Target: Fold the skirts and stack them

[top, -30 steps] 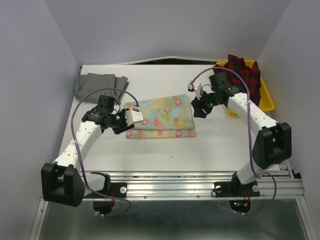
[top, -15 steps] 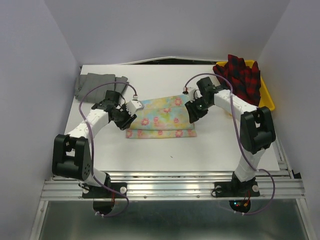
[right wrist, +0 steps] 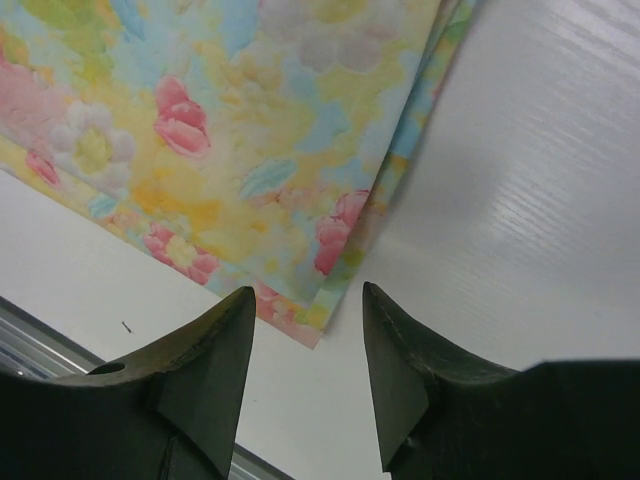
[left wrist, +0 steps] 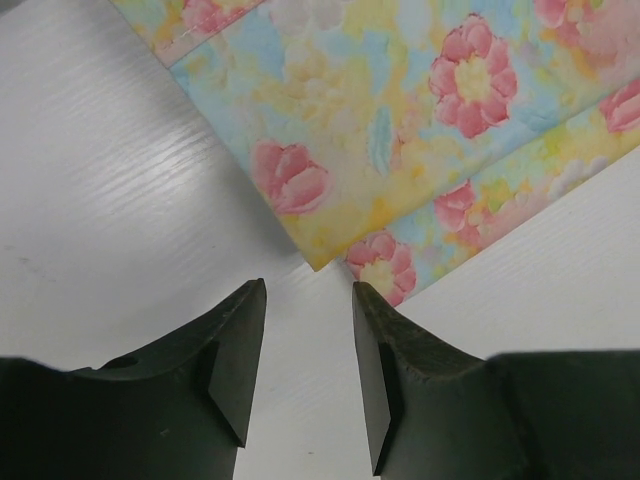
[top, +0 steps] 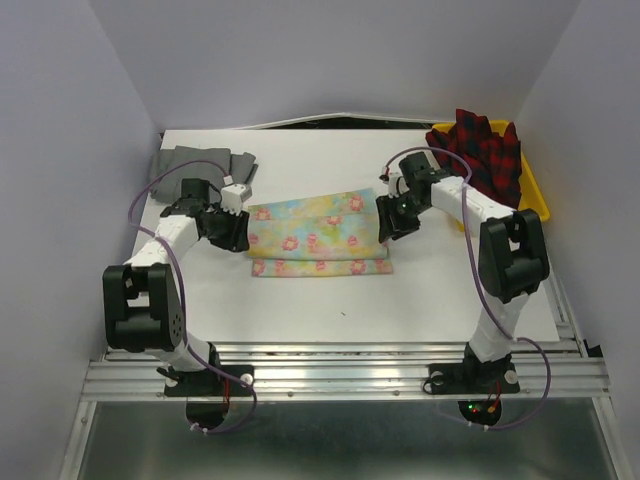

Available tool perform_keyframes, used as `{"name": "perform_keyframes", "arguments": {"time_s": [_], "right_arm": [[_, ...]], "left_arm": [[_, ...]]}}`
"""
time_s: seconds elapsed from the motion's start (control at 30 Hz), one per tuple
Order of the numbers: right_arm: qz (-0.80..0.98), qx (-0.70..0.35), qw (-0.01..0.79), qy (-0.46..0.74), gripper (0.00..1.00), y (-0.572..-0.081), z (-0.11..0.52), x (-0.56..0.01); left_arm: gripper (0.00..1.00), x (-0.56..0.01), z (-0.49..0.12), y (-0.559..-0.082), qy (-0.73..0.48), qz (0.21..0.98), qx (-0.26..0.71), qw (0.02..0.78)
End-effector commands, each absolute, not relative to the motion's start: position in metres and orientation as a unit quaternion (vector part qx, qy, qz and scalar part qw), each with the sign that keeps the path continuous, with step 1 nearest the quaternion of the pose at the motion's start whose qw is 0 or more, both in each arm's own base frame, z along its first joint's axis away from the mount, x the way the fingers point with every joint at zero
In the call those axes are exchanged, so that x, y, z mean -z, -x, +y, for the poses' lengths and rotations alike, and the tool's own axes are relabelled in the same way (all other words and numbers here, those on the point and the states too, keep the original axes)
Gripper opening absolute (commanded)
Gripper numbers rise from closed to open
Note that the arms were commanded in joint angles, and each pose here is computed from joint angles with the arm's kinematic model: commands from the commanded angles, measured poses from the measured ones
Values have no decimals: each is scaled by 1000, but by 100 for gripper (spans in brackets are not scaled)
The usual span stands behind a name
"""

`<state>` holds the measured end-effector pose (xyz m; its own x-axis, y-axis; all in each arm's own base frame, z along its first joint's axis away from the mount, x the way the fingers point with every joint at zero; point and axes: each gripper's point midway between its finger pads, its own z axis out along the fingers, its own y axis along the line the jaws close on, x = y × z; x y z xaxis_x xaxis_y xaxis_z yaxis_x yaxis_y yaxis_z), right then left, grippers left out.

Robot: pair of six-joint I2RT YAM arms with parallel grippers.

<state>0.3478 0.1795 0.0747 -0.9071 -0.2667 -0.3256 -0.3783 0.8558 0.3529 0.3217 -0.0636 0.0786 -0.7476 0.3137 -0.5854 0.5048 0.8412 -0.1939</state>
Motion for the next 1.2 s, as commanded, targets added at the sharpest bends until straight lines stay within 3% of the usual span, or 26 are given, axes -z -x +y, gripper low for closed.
{"name": "perform_keyframes", "arguments": {"time_s": [0.0, 0.53, 0.67, 0.8, 0.87, 0.93, 1.03, 1.17], "right_arm": [[958, -221, 117, 139, 52, -352, 186, -70], [958, -240, 86, 133, 38, -345, 188, -54], [958, -235, 90, 137, 26, -348, 187, -54], [958, -234, 98, 136, 7, -353, 185, -57], [957, -234, 103, 138, 1, -356, 185, -60], [953, -239, 121, 140, 1, -365, 185, -72], [950, -243, 132, 148, 1, -370, 187, -86], [943, -241, 154, 172, 1, -377, 187, -106]], "left_arm": [[52, -84, -62, -334, -169, 923, 205, 280], [55, -64, -72, -343, -123, 920, 264, 261], [54, -61, -75, -350, -114, 918, 274, 262], [40, -63, -78, -354, -114, 915, 283, 264], [26, -68, -81, -354, -119, 910, 295, 265], [12, -74, -86, -349, -125, 906, 311, 259], [0, -80, -90, -345, -133, 902, 324, 254], [0, -95, -94, -339, -144, 895, 337, 254]]}}
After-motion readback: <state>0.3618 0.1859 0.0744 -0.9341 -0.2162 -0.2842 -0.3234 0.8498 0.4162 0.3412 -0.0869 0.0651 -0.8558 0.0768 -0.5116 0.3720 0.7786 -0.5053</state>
